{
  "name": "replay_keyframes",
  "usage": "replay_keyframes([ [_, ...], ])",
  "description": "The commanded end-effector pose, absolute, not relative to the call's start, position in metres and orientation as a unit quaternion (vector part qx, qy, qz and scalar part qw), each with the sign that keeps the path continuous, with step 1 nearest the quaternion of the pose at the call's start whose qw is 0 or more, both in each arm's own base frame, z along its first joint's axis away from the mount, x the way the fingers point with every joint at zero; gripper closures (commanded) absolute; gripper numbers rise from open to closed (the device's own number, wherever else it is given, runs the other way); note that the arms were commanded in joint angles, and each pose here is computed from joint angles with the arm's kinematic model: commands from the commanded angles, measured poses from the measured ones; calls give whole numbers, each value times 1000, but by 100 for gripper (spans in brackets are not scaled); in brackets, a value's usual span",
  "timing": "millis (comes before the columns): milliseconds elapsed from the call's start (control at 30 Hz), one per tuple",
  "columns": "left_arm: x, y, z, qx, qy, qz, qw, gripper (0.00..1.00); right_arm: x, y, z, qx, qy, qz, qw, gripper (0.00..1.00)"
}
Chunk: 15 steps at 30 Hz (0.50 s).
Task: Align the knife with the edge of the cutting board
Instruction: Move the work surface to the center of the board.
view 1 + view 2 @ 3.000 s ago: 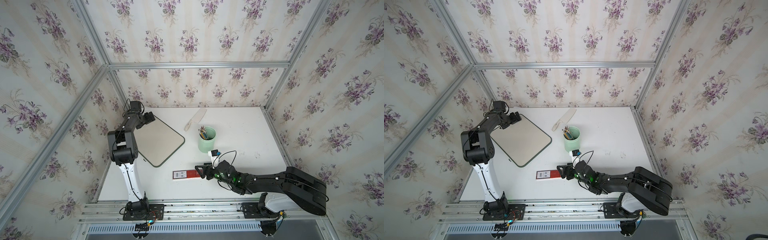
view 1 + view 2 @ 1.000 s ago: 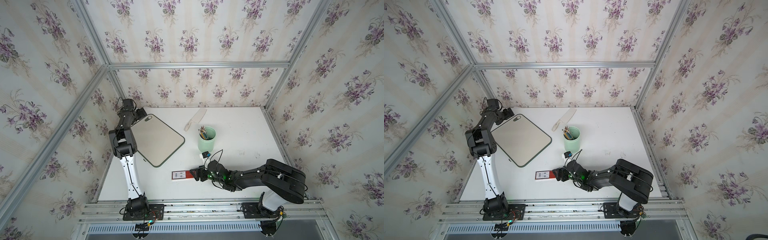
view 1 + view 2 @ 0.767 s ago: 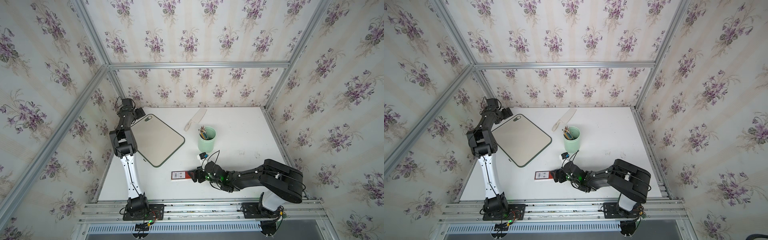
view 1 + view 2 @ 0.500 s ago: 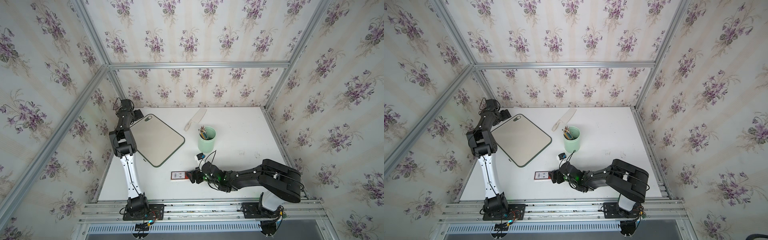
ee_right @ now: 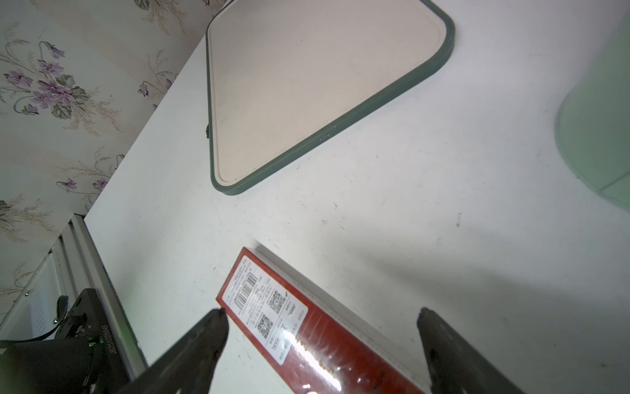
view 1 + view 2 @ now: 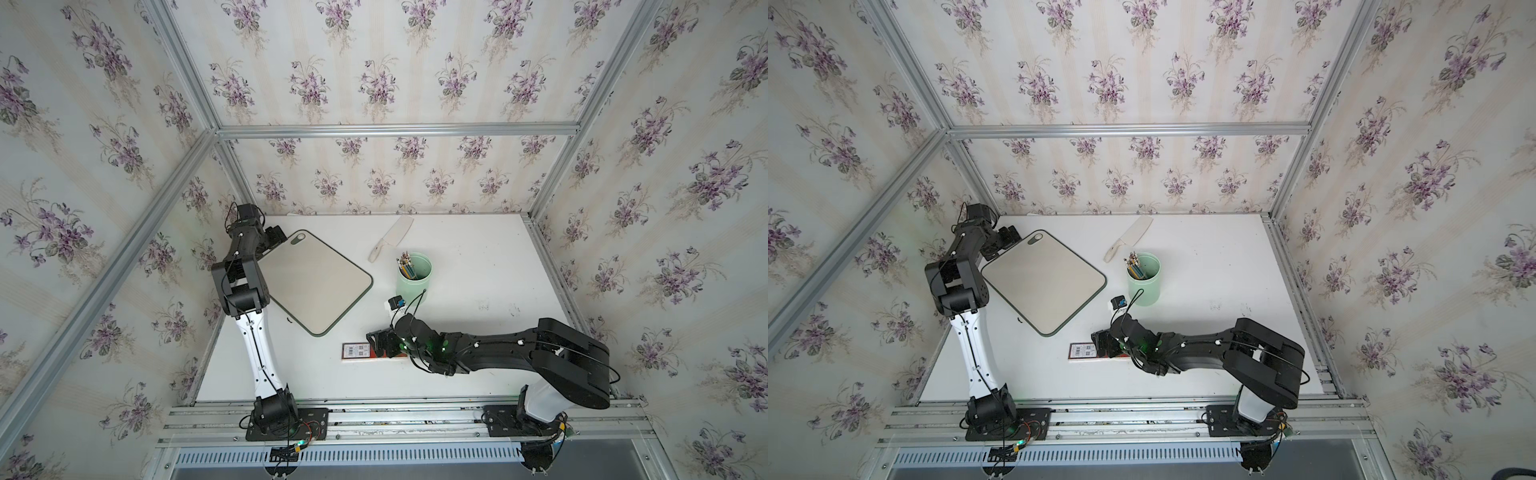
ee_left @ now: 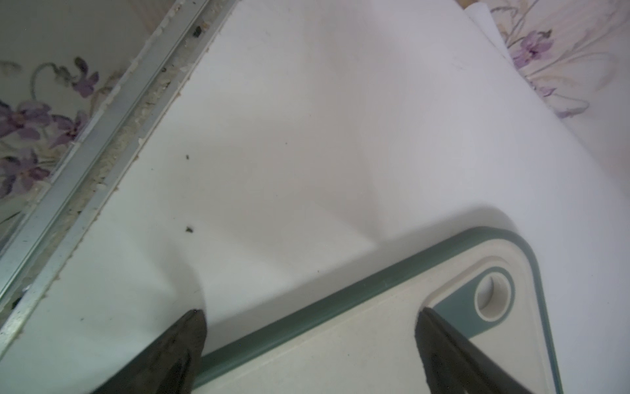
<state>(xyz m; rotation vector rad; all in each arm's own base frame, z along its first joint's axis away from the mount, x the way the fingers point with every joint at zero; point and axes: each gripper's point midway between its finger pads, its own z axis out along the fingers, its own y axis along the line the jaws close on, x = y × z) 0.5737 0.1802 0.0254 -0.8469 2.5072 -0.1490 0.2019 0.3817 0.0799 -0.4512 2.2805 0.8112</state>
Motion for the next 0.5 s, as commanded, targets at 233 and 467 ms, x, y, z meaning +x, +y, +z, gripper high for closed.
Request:
replay_keyframes([
  [233, 486, 115, -2, -355, 915, -136, 133, 0, 220, 371, 65, -123, 904, 247, 326, 3],
  [467, 424, 91, -7, -352, 915, -144, 134, 0, 223, 363, 48, -82, 923, 240, 290, 5],
])
